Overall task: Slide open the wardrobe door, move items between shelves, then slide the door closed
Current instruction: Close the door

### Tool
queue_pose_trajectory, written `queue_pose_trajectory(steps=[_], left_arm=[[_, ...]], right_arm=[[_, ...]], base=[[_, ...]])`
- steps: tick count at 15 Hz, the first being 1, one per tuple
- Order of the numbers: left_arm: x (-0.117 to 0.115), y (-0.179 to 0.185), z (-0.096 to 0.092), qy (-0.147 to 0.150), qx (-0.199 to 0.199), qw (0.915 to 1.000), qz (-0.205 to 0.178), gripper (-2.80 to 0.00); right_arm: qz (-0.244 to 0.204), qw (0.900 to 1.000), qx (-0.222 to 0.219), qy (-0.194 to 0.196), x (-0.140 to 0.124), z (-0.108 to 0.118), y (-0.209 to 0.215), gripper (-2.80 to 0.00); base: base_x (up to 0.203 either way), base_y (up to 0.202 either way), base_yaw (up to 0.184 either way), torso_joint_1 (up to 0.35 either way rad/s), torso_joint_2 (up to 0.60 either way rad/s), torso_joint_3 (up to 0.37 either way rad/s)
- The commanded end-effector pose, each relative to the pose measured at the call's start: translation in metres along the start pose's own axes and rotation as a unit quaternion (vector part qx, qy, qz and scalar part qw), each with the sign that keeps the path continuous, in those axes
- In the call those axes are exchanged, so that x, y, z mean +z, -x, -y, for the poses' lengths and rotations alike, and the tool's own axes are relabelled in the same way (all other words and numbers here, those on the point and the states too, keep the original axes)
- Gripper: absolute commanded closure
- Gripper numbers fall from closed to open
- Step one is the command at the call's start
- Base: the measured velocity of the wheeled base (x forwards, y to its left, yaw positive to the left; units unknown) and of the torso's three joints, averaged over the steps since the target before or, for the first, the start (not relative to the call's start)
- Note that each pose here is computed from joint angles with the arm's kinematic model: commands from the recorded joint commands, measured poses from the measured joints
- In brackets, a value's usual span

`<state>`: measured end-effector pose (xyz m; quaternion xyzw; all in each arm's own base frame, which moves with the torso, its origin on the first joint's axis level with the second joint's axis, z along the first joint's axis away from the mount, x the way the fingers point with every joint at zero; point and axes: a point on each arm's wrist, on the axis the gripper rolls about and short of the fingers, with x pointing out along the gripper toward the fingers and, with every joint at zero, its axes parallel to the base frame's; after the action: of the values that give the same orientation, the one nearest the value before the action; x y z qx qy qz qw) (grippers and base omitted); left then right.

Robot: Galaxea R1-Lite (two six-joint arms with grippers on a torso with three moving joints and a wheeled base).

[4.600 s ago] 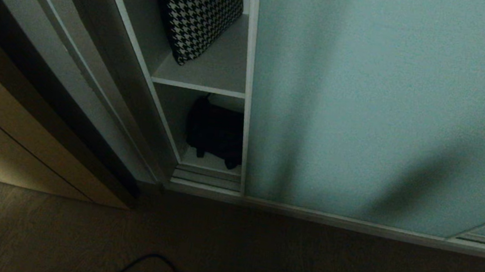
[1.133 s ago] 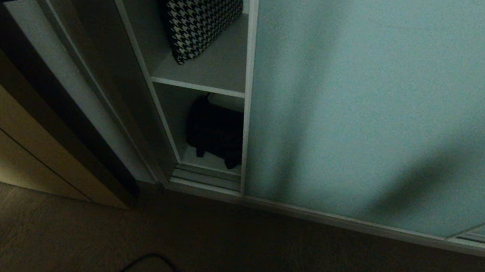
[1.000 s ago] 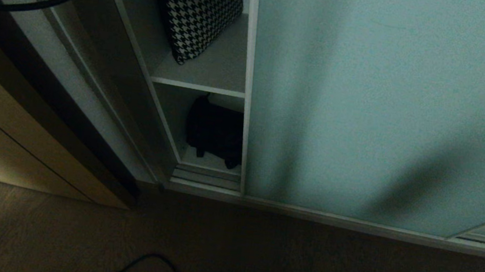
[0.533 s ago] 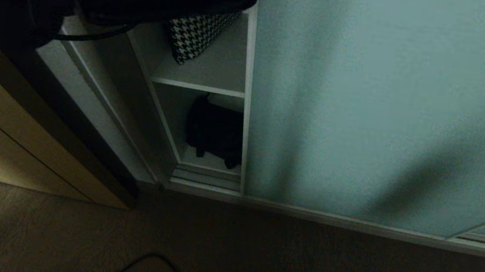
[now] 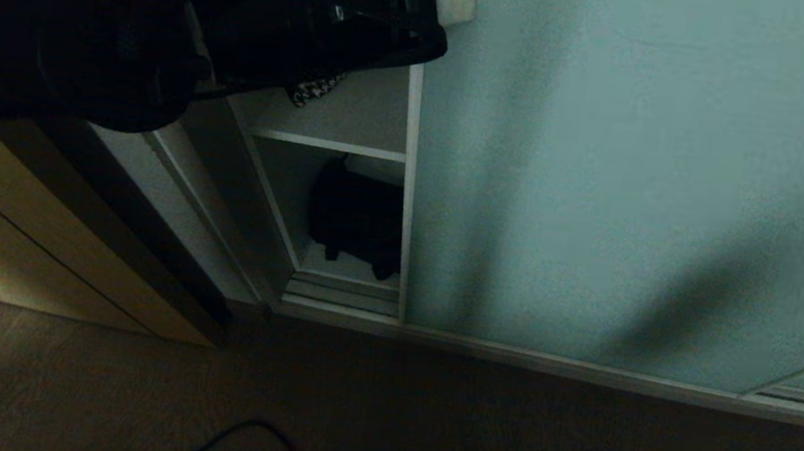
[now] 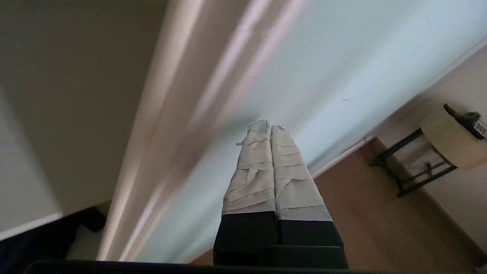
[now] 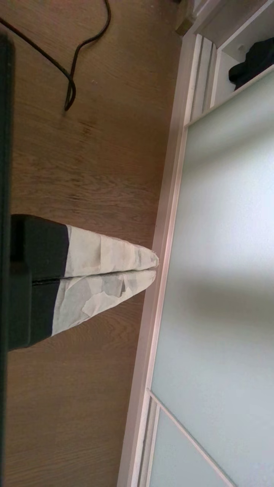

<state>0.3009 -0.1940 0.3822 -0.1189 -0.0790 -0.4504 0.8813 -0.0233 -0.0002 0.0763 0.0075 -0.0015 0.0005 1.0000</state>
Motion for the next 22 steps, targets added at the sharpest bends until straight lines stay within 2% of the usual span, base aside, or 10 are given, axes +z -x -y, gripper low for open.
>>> queue_pose_trajectory(steps=[1, 5, 10, 12, 18, 22], left_arm=[[-0.009, -0.007, -0.005, 0.003, 0.001, 1.0000, -0.005, 0.00], [-0.015, -0.014, -0.011, 0.004, 0.005, 1.0000, -0.007, 0.00], [-0.019, -0.025, -0.020, 0.001, 0.037, 0.9993, 0.006, 0.00], [-0.013, -0.023, -0.020, -0.002, 0.041, 0.9991, 0.014, 0.00], [0.000, -0.011, -0.034, -0.013, 0.092, 0.9951, 0.034, 0.00], [0.019, 0.007, -0.043, -0.024, 0.119, 0.9913, 0.051, 0.00]], right_arm=[[0.000, 1.000, 0.000, 0.000, 0.000, 0.000, 0.000, 0.00], [-0.001, 1.000, 0.000, 0.000, 0.000, 0.000, 0.000, 0.00], [0.000, 1.000, 0.000, 0.000, 0.000, 0.000, 0.000, 0.00], [-0.001, 1.000, 0.000, 0.000, 0.000, 0.000, 0.000, 0.00], [0.000, 1.000, 0.000, 0.000, 0.000, 0.000, 0.000, 0.00], [0.000, 1.000, 0.000, 0.000, 0.000, 0.000, 0.000, 0.00]], base=[[0.000, 0.000, 0.000, 0.000, 0.00, 0.000], [0.000, 0.000, 0.000, 0.000, 0.00, 0.000], [0.000, 0.000, 0.000, 0.000, 0.00, 0.000], [0.000, 0.000, 0.000, 0.000, 0.00, 0.000], [0.000, 0.000, 0.000, 0.000, 0.00, 0.000], [0.000, 0.000, 0.000, 0.000, 0.00, 0.000]])
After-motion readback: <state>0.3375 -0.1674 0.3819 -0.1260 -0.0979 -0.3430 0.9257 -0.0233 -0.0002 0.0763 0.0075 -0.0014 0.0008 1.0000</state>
